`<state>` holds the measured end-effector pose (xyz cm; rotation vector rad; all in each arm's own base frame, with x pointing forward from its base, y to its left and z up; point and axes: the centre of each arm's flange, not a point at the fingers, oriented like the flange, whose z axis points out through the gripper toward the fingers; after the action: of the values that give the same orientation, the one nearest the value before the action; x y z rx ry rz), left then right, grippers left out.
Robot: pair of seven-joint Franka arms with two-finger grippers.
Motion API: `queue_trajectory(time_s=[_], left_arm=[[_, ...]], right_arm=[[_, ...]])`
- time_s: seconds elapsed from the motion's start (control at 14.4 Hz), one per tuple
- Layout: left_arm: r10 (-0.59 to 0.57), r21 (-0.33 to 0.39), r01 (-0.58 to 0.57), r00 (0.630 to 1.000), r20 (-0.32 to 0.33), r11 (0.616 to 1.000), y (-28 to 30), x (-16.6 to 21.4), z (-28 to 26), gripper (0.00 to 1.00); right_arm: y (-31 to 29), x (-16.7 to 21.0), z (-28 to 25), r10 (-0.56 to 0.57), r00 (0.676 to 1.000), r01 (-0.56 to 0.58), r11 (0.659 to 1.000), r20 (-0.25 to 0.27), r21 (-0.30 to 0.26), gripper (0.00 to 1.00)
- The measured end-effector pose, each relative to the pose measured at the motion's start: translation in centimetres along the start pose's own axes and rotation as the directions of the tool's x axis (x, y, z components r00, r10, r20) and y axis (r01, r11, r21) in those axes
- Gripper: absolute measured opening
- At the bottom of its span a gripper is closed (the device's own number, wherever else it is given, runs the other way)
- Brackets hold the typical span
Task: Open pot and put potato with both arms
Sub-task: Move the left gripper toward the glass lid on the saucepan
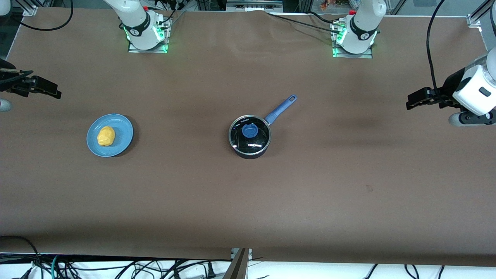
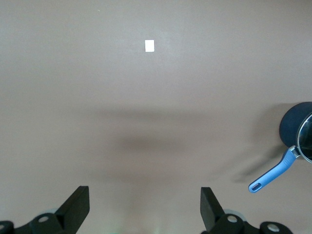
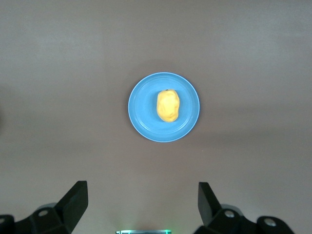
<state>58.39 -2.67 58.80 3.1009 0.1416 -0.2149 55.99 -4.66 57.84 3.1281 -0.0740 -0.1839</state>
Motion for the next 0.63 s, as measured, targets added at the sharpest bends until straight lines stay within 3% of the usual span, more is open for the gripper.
queue_trajectory(time_s=[0.42, 0.63], left_arm=[[-0.004, -0.03, 0.004, 1.0, 0.002, 1.0, 1.4, 0.0, 0.4, 1.0], [-0.067, -0.07, 0.064, 0.997, -0.041, 0.995, 8.5, 0.4, 2.0, 1.0]], right_arm=[[0.0, 0.0, 0.0, -0.001, 1.0, 0.001, 1.0, 0.0, 0.001, 1.0], [-0.1, 0.0, 0.0, -0.002, 1.0, 0.002, 1.0, 0.001, 0.001, 1.0]])
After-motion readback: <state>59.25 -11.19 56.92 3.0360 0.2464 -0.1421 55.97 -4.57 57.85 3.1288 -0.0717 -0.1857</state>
